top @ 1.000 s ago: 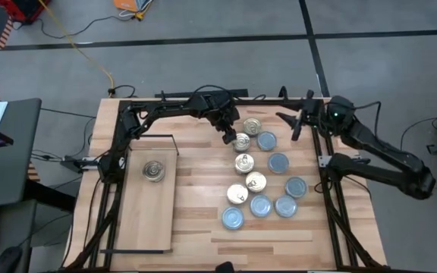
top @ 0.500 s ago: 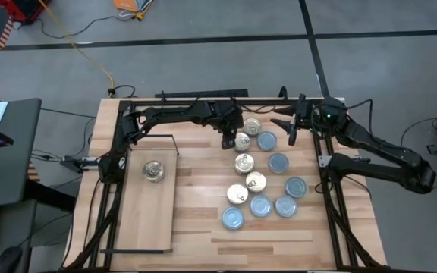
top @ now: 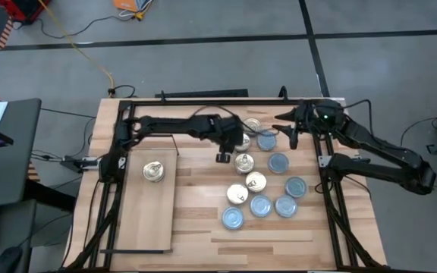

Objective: Stack canned seafood by type on shelf
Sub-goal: Stack the blue and pink tuna can on the blue and pink tuna can on the shelf

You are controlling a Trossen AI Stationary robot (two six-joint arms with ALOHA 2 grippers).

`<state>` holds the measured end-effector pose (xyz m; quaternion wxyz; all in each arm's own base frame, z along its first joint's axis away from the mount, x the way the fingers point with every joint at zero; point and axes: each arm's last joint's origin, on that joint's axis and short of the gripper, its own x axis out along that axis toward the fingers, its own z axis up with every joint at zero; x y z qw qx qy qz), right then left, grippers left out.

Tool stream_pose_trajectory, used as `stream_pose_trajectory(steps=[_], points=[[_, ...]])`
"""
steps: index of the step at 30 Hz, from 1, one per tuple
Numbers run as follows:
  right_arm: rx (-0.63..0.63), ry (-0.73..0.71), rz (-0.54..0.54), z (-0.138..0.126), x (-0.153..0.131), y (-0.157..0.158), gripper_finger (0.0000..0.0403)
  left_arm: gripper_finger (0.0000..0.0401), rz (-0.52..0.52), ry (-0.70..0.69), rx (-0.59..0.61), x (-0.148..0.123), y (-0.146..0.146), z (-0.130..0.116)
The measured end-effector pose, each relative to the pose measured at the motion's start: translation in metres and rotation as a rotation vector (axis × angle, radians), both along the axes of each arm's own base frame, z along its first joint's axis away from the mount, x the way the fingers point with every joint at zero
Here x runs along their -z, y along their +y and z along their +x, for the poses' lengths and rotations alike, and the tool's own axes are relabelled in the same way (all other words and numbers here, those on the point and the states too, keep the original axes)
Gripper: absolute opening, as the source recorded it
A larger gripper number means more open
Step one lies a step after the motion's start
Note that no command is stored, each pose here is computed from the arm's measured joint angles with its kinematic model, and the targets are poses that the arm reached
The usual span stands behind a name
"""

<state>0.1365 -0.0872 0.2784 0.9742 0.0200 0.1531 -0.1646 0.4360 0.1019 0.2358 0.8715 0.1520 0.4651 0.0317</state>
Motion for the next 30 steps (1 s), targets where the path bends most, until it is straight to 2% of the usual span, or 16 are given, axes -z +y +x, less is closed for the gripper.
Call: stream_pose_trajectory(steps=[2,8,14,17,20,24,30], points=[[-0.002,0.032,0.036,0.007,0.006,-0.004,0.0205,0.0093,0.009,-0.073,-0.016,-0.01,0.002,-0.01],[-0.045,0.201,0.095,0.031,0.036,-0.015,0.0205,0.0076,0.069,-0.192,-0.093,-0.013,-0.004,-0.044],[-0.042,0.234,0.117,0.041,0.041,-0.021,0.0205,0.0075,0.031,-0.241,-0.173,-0.007,-0.009,-0.067],[-0.08,0.3,0.157,0.053,0.056,-0.019,0.0205,0.0074,0.024,-0.273,-0.181,-0.007,-0.008,-0.065],[-0.107,0.385,0.162,0.066,0.072,-0.015,0.0205,0.0073,0.033,-0.274,-0.146,0.006,-0.006,-0.056],[-0.141,0.493,0.115,0.079,0.087,-0.008,0.0205,0.0073,0.082,-0.305,-0.099,0.015,-0.006,-0.045],[-0.218,0.589,0.003,0.094,0.098,-0.002,0.0205,0.0073,0.171,-0.282,-0.013,0.034,-0.004,-0.035]])
